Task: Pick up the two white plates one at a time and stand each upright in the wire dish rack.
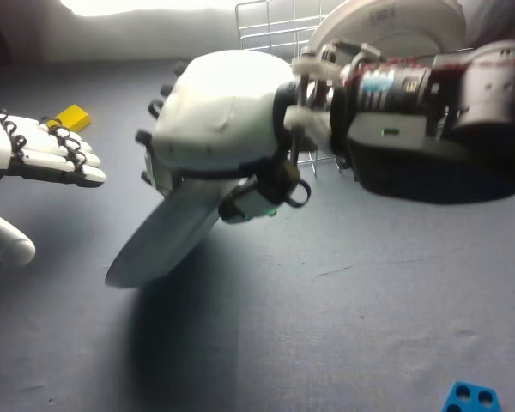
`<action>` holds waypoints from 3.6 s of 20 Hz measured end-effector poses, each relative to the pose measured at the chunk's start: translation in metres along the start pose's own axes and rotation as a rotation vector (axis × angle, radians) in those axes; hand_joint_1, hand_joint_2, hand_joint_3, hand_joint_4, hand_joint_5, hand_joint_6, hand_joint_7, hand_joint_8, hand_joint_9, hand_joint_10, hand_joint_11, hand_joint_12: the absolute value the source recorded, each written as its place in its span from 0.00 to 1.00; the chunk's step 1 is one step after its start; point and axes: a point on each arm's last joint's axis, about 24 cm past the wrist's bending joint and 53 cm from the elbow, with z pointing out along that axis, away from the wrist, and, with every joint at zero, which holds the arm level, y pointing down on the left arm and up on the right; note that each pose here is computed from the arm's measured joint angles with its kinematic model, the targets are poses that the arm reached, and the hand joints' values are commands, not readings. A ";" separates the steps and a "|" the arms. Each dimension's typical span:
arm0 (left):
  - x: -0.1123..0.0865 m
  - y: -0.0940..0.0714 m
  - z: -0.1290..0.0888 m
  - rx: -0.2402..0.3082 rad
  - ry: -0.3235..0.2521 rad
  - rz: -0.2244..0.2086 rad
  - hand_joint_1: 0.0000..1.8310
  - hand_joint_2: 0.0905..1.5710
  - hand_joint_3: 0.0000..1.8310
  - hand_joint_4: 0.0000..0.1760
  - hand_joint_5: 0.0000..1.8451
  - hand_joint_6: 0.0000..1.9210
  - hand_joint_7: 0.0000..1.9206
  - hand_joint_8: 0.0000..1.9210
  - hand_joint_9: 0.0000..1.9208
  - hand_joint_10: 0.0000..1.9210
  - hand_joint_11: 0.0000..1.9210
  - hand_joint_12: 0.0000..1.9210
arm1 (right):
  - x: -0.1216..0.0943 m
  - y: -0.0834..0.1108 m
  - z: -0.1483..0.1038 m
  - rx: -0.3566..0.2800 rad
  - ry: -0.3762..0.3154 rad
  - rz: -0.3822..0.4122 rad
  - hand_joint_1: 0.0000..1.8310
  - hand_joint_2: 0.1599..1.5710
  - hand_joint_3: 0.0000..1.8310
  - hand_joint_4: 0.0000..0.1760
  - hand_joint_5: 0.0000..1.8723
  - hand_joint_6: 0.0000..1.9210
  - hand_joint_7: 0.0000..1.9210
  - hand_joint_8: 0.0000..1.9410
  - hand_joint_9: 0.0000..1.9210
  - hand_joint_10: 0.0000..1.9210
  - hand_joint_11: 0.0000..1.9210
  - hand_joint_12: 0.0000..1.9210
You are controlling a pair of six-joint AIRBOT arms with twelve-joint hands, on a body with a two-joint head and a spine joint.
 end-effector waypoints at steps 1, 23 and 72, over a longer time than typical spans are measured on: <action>0.000 -0.003 0.000 0.006 0.000 0.010 0.00 0.66 0.00 0.00 0.04 0.00 0.01 0.00 0.00 0.00 0.00 0.00 | -0.003 -0.001 -0.001 0.004 -0.002 0.018 0.76 0.61 0.00 0.00 0.57 0.41 0.63 0.30 0.61 0.40 0.53 0.44; 0.000 -0.005 0.001 -0.007 -0.008 0.102 0.00 0.65 0.00 0.00 0.03 0.00 0.00 0.00 0.00 0.00 0.00 0.00 | -0.081 -0.019 -0.020 0.078 -0.091 0.712 0.76 0.62 0.00 0.00 0.56 0.42 0.60 0.35 0.60 0.41 0.53 0.44; 0.008 0.001 -0.003 -0.029 0.010 0.105 0.00 0.65 0.00 0.00 0.04 0.00 0.01 0.00 0.00 0.00 0.00 0.00 | -0.102 -0.157 -0.082 0.260 -0.315 1.138 0.76 0.63 0.00 0.00 0.55 0.46 0.57 0.40 0.57 0.45 0.50 0.46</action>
